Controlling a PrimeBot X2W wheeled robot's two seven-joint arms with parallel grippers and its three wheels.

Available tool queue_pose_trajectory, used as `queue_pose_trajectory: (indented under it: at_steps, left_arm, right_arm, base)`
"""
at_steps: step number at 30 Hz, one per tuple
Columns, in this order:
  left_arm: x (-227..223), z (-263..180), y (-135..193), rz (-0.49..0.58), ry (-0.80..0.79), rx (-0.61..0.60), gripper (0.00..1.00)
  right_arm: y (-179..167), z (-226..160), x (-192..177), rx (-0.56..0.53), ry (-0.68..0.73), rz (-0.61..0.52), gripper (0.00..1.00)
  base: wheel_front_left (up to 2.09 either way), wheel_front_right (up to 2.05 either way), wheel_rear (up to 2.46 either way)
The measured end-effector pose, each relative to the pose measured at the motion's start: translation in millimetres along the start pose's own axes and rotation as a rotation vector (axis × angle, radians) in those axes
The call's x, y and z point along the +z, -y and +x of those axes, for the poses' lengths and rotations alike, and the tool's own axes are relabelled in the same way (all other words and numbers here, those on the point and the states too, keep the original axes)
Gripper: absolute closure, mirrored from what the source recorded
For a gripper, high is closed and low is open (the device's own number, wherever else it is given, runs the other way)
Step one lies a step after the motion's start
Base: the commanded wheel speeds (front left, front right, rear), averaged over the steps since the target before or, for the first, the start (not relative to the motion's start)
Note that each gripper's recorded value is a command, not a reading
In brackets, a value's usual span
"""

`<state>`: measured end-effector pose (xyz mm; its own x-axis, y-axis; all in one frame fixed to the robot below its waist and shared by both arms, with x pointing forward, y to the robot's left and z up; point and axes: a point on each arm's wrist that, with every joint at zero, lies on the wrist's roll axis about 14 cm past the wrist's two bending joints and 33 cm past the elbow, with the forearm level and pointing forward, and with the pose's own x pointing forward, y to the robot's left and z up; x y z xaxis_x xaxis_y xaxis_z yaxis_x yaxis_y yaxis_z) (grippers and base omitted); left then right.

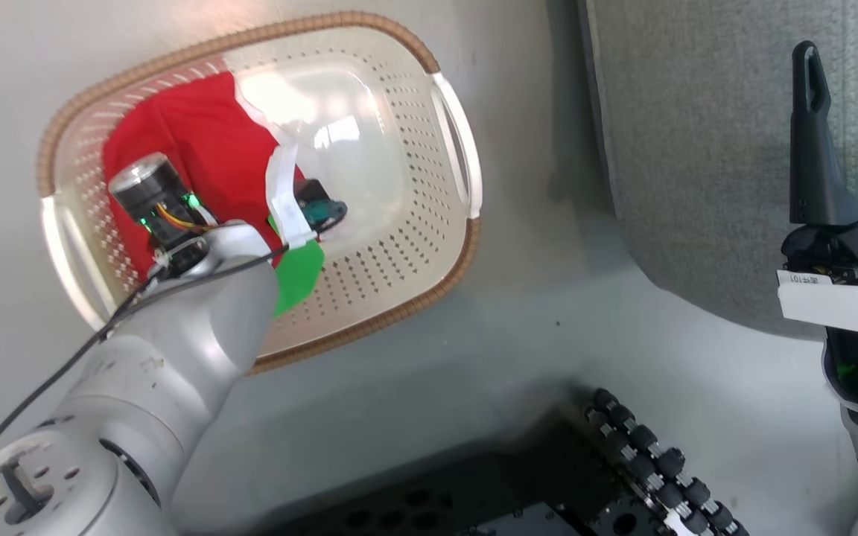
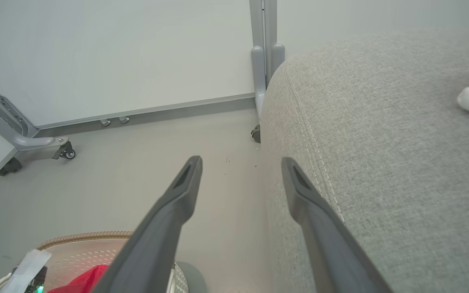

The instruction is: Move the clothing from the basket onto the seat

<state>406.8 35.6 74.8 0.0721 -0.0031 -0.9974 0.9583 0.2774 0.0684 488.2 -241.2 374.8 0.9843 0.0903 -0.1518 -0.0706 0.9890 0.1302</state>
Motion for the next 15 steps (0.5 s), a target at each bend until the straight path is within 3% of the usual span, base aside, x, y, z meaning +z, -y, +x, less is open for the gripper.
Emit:
queue_pose_trajectory:
  at_steps: [15]
  left_arm:
    - [3.9, -73.7, -13.6, -0.097, 0.222, 0.137, 1.00]
  right_arm:
    - [-9.6, -25.8, 62.0, -0.001, 0.128, 0.035, 0.00]
  base:
    - [0.00, 0.00, 0.00]
